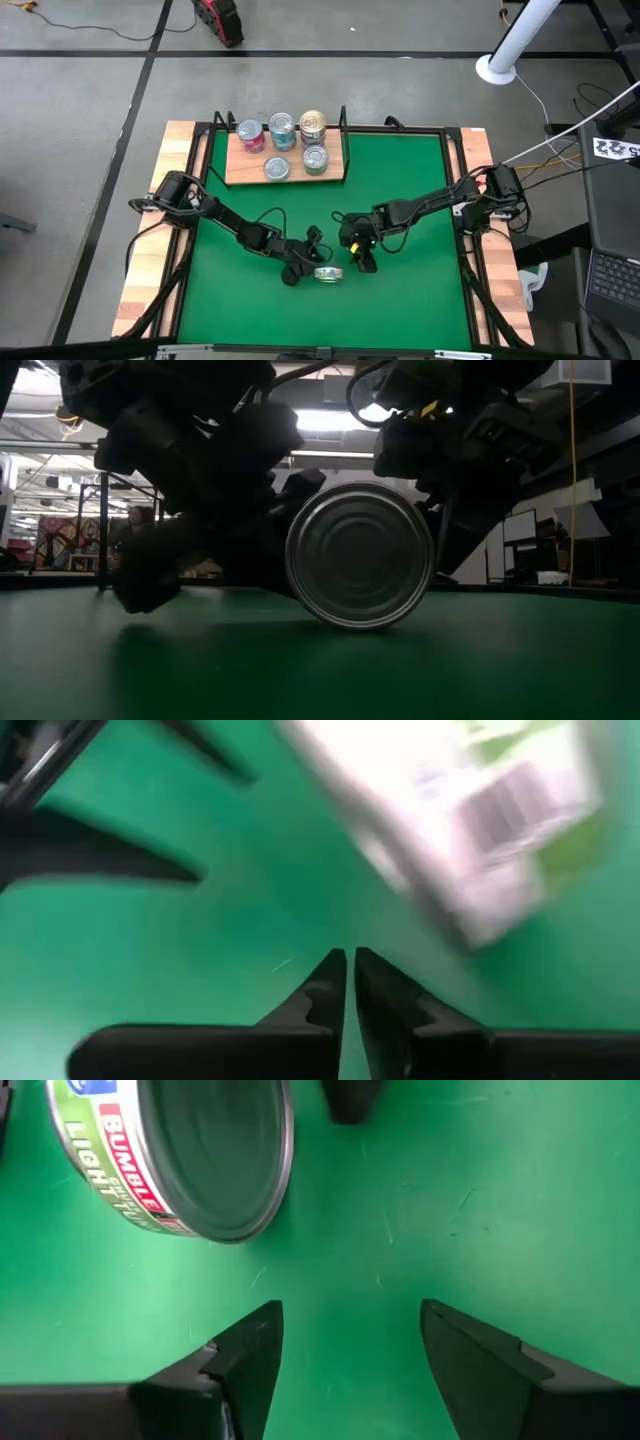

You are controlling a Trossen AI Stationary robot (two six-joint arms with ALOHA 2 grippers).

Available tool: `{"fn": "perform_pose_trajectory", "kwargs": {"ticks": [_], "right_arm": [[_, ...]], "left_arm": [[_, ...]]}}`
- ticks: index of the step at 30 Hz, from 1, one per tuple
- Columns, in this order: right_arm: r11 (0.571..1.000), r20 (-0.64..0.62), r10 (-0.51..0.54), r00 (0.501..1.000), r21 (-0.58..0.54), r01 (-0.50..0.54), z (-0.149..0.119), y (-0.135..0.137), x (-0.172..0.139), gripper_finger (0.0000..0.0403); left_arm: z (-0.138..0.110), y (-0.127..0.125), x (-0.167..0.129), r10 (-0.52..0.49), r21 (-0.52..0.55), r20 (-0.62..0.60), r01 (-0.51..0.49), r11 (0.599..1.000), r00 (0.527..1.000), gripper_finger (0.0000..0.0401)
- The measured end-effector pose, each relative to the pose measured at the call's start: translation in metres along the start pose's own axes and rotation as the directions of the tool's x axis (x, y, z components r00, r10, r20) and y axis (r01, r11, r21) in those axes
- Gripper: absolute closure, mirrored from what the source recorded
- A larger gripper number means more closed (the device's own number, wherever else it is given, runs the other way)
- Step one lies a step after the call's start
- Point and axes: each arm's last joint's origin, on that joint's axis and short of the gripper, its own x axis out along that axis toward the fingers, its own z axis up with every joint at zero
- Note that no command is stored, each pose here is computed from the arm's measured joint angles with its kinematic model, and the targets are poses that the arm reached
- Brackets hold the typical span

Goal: Stack canned seafood by type on shelf
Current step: Stack the green white tuna can on top of the other green white tuna can on the shelf

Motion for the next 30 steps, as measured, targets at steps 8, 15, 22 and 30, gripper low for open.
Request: {"fn": "perform_pose_trajectory", "kwargs": {"ticks": [8, 15, 22, 30], "right_arm": [[1.0, -0.001, 0.006, 1.0, 0.0, -0.006, 0.0, 0.0, 0.0, 0.0166], [1.0, -0.004, 0.005, 1.0, 0.0, -0.005, 0.0, 0.0, 0.0, 0.0166], [1.0, -0.019, 0.003, 1.0, 0.004, -0.003, -0.002, 0.0, 0.0, 0.0166], [1.0, -0.024, 0.003, 1.0, 0.005, -0.002, -0.002, 0.0, 0.0, 0.0166]], "left_arm": [[-0.002, 0.004, 0.0, 0.114, -0.149, -0.063, -0.122, 0.981, 0.992, 0.0311], [-0.002, 0.002, -0.003, 0.102, -0.264, -0.089, -0.122, 0.957, 0.991, 0.0226], [0.002, -0.001, -0.022, 0.042, -0.465, -0.163, -0.114, 0.878, 0.986, 0.018], [0.023, 0.004, -0.056, 0.029, -0.667, -0.106, -0.093, 0.74, 0.994, 0.017]]}}
